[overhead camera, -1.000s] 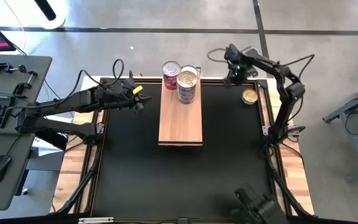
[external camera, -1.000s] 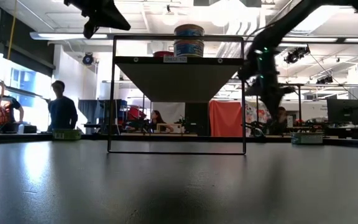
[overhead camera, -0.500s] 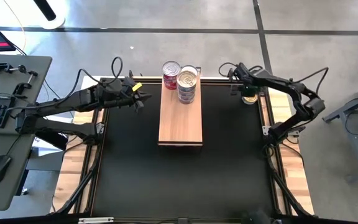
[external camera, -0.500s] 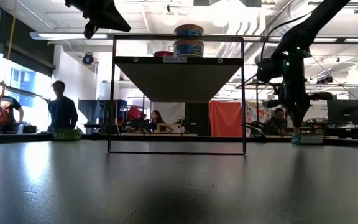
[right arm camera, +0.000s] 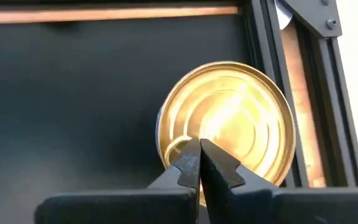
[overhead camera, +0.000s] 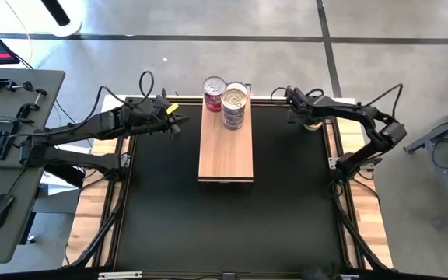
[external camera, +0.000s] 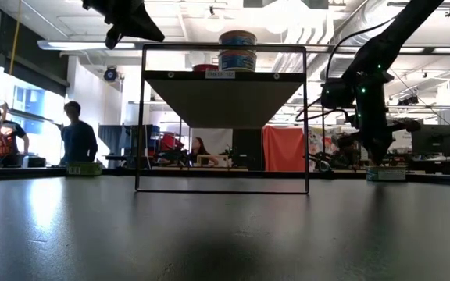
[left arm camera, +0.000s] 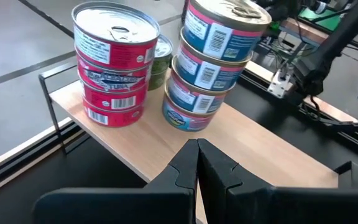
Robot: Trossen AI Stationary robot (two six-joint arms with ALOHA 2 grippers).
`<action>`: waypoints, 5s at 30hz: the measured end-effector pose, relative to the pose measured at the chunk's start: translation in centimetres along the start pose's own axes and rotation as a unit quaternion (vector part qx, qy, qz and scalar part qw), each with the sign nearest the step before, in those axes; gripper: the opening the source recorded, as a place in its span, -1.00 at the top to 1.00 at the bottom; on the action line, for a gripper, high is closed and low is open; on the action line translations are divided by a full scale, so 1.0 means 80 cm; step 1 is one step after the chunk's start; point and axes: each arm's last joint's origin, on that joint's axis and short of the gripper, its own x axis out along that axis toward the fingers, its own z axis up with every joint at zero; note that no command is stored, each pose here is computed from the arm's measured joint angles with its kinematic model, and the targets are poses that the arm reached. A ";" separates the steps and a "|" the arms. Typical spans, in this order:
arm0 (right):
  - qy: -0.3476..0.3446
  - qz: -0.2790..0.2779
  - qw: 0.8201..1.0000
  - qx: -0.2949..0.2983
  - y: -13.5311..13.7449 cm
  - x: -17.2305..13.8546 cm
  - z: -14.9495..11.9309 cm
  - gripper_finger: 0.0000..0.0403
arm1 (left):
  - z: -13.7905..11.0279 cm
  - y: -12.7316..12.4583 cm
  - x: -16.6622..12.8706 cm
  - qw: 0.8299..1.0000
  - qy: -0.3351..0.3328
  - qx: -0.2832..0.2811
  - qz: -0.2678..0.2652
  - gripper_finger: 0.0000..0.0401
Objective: Stack canned seafood by type on shelf
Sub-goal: Put the green tuna can on the shelf
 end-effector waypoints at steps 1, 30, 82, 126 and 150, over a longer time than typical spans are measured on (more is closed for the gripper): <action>-0.005 0.001 1.000 0.004 0.001 0.002 -0.001 1.00 | 0.000 0.000 0.000 1.000 0.000 -0.001 0.001 1.00; 0.052 0.217 0.880 -0.420 0.071 -0.056 -0.104 1.00 | 0.000 -0.001 0.001 0.993 -0.006 -0.116 0.005 1.00; 0.026 0.577 0.670 -0.467 0.149 -0.283 -0.479 1.00 | -0.264 -0.338 -0.016 0.954 0.146 -0.018 -0.260 1.00; 0.098 0.462 0.799 -0.373 0.119 -0.216 -0.469 1.00 | -0.345 -0.341 0.122 0.905 0.186 0.322 -0.208 1.00; 0.110 0.558 0.734 -0.371 0.137 -0.303 -0.462 1.00 | -0.360 -0.339 0.112 0.896 0.198 0.343 -0.201 1.00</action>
